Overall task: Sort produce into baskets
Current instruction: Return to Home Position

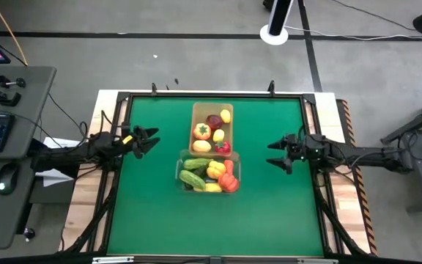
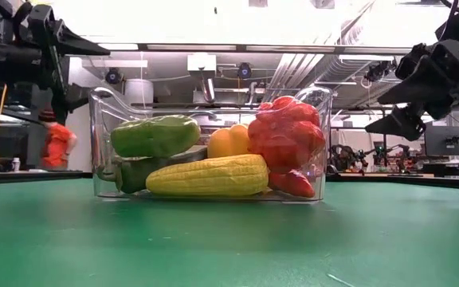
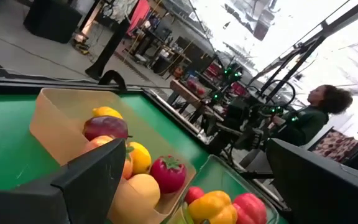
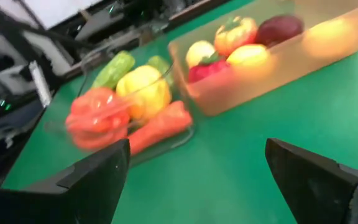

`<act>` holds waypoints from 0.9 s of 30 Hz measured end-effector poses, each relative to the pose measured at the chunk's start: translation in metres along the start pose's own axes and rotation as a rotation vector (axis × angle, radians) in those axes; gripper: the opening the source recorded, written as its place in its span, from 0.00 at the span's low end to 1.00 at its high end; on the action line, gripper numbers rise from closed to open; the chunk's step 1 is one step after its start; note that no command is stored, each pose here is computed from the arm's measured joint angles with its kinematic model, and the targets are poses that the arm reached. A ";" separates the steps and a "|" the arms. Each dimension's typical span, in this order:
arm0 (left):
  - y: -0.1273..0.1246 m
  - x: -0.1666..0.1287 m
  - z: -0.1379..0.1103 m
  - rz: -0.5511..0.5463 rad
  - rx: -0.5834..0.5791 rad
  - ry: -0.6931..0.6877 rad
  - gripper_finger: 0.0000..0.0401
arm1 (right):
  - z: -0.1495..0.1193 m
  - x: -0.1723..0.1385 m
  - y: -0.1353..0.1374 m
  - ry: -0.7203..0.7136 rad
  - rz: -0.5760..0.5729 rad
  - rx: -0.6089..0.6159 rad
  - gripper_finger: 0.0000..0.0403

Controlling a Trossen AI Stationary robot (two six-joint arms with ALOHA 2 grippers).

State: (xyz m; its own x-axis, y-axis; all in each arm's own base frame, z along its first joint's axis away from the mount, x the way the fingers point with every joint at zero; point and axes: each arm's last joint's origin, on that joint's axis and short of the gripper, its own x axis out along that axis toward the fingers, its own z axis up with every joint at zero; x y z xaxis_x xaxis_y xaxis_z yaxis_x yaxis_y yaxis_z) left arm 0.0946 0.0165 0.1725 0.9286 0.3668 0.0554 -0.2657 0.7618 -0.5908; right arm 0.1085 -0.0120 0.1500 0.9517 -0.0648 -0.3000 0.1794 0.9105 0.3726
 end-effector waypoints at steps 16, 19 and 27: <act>0.000 0.000 0.000 -0.003 -0.001 0.000 0.94 | -0.011 0.007 0.005 0.128 0.009 0.175 0.91; 0.000 0.000 0.000 -0.003 -0.001 -0.001 0.94 | -0.011 0.007 0.005 0.129 0.007 0.203 0.91; 0.000 0.000 0.000 -0.007 -0.002 -0.002 0.94 | -0.011 0.007 0.005 0.128 0.008 0.197 0.91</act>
State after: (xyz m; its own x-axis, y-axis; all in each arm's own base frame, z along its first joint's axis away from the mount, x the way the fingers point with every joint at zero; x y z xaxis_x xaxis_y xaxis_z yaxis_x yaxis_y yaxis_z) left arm 0.0947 0.0162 0.1727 0.9300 0.3624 0.0608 -0.2588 0.7634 -0.5918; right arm 0.1135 -0.0036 0.1402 0.9163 0.0055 -0.4003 0.2292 0.8127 0.5358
